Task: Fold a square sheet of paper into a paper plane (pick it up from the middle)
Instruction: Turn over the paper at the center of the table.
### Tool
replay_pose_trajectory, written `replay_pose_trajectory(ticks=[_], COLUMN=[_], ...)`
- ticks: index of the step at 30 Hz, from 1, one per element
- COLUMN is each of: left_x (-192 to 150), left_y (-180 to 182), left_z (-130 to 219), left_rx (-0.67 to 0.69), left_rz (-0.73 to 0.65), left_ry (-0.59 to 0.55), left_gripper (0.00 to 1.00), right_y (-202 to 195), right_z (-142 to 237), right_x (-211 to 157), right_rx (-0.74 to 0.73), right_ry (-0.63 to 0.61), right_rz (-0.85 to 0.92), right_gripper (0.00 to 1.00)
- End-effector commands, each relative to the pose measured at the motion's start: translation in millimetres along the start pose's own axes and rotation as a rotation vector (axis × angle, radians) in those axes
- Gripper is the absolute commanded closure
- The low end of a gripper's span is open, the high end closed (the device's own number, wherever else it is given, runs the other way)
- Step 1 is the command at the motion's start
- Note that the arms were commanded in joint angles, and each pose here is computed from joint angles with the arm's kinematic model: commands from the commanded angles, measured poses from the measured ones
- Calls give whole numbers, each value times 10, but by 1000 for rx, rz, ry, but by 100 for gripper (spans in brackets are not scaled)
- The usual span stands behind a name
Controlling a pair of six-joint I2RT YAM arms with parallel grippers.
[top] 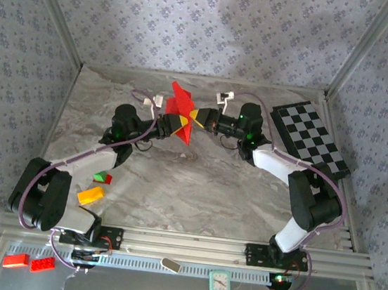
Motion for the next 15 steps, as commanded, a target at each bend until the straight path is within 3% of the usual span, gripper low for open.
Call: replay_pose_trajectory(ticks=[1,11,15], left_x=[37,59,64], left_y=[-116,-147,-117], left_z=[-37,-56,-42], left_rx=[-50,-69,-44], left_rz=[-39,-54,-63], left_ry=[-15,-18,-35], left_gripper=[62,74,79], right_y=[19,35,34], right_z=[17,31,72], right_x=[7,3,6], right_rx=[32,38,25], right_ry=[6,9,3], right_rz=[8,-2,2], right_gripper=[96,94,87])
Point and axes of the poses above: each hand's point on the last joint's axis, 136 mm out from that joint toward the fingers, its own z axis back along the fingers, its own y axis along the line the jaws close on, x = y × z, the point moved 10 cm from there along z, back along the fingers, and after that the axes turned 10 degrees about z, right-handed, at the moved point
